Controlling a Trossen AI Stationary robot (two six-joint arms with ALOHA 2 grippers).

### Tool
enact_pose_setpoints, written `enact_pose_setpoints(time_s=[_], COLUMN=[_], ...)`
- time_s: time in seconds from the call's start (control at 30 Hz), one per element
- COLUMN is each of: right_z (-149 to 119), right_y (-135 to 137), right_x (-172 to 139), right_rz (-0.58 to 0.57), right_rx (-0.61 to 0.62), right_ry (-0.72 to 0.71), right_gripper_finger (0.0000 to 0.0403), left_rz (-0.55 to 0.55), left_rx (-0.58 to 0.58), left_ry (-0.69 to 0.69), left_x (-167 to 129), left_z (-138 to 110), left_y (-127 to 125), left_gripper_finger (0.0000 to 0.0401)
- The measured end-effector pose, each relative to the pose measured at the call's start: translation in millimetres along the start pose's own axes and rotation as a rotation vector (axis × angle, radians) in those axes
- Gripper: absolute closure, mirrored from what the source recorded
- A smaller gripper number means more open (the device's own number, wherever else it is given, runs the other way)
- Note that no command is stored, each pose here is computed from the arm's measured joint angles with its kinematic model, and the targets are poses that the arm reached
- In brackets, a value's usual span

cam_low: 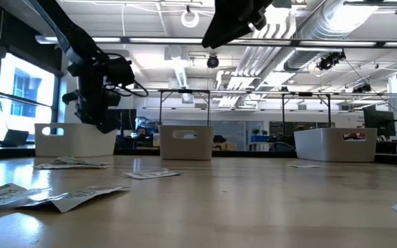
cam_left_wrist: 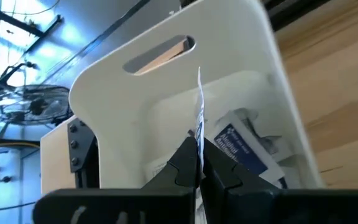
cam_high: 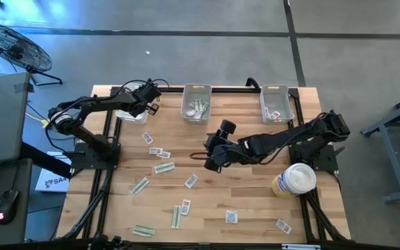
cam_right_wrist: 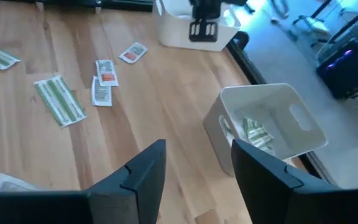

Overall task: Pick & Place First Aid Supplies
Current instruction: Put the blue pad into the white bin

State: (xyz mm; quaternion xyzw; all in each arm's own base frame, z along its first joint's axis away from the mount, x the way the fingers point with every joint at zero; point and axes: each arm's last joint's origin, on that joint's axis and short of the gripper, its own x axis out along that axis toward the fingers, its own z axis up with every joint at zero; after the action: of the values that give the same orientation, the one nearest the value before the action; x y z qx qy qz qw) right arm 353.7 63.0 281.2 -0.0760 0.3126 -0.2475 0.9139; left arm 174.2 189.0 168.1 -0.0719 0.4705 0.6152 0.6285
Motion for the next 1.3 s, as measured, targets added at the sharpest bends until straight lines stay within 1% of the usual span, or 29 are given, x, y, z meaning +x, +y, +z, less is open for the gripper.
enact_pose_setpoints(time_s=[0.1, 0.2, 0.27, 0.37, 0.5, 0.67, 0.77, 0.87, 1.0, 1.1, 1.3], right_z=[0, 1, 1, 1, 2, 1, 2, 2, 2, 2, 1], right_y=[-4, -9, -13, -17, -17, -17, -17, -17, -17, -17, -18], right_x=[5, 10, 13, 16, 16, 16, 16, 16, 16, 16, 16], right_rz=[0.05, 0.113, 0.124, 0.114, 0.113, 0.125, 0.117, 0.113, 0.113, 0.113, 0.109], right_rx=[0.012, 0.023, 0.008, -0.016, -0.061, -0.051, -0.048, -0.047, -0.044, -0.044, -0.055], right_ry=[0.022, 0.046, 0.052, 0.054, 0.052, 0.054, 0.053, 0.053, 0.052, 0.052, 0.059], right_gripper_finger=[0.0226, 0.0226, 0.0226, 0.0226, 0.0226, 0.0226, 0.0226, 0.0226, 0.0226, 0.0226, 0.0226], left_rz=[-0.013, -0.034, -0.063, -0.074, -0.067, -0.066, -0.097, -0.184, -0.38, -0.496, -0.609], left_rx=[-0.004, 0.004, 0.006, 0.001, 0.001, 0.011, 0.019, 0.013, -0.011, -0.021, -0.063], left_ry=[-0.007, 0.028, 0.041, 0.04, 0.038, 0.038, 0.018, -0.016, -0.071, -0.108, -0.213], left_x=[-3, -1, 0, 0, 0, 0, -5, -15, -32, -45, -69], left_z=[1, -1, -2, -1, -1, -1, 1, 5, 9, 10, 11], left_y=[2, 4, 4, 4, 4, 4, 8, 13, 20, 27, 44], left_gripper_finger=[0.0401, 0.0401, 0.0399, 0.0388, 0.0355, 0.0293, 0.0263, 0.0243, 0.0236, 0.0236, 0.0236])
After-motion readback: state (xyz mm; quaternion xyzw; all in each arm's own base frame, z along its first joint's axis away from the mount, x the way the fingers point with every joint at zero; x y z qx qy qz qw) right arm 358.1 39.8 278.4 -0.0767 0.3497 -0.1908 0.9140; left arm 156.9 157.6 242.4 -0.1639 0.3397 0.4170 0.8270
